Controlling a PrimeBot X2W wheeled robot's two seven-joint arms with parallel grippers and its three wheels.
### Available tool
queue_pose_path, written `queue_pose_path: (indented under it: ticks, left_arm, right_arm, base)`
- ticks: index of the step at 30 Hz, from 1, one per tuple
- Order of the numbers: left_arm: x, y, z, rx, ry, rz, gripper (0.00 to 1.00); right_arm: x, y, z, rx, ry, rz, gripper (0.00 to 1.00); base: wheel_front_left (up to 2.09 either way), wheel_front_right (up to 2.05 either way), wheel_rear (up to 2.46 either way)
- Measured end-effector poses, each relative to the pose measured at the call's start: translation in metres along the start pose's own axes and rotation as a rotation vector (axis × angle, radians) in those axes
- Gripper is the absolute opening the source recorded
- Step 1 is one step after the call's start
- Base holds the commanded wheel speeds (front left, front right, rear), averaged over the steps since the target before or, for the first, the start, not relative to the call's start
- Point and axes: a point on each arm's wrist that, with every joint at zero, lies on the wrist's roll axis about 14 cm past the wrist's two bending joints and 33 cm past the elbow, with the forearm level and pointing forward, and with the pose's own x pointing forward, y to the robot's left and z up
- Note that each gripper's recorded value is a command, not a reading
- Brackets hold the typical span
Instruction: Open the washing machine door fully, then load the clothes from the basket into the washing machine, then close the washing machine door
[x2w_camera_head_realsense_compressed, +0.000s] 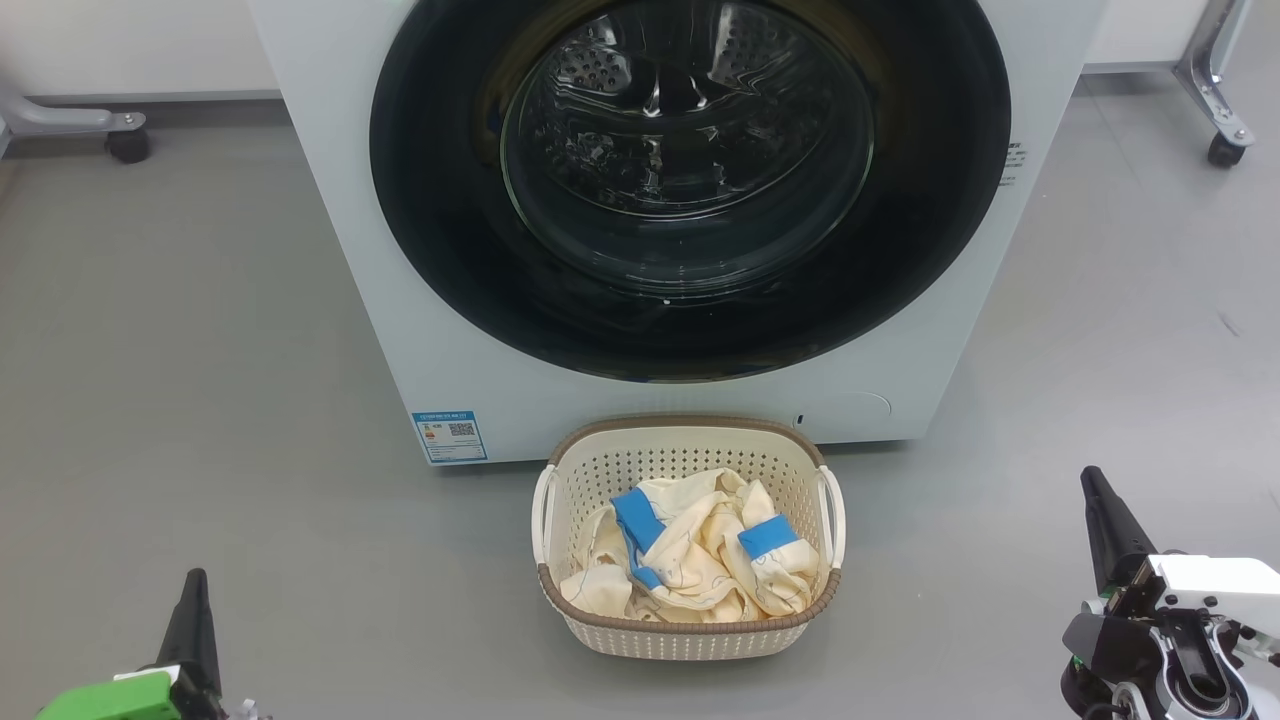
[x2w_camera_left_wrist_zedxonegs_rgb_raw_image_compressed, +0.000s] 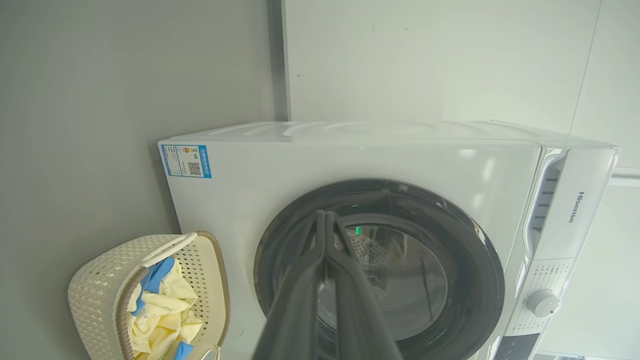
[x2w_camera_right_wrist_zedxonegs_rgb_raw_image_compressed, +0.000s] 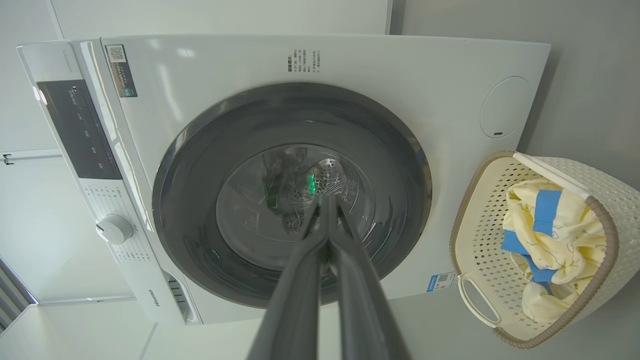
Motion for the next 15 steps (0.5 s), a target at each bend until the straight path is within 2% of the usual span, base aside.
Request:
queue_pose_path:
  ticks: [15]
  left_arm:
    - [0.0, 0.0001, -0.0004, 0.0, 0.003, 0.0, 0.0]
  right_arm:
    - [0.0, -0.0001, 0.0001, 0.001, -0.001, 0.0, 0.0]
  base:
    - [0.0, 0.0, 0.0]
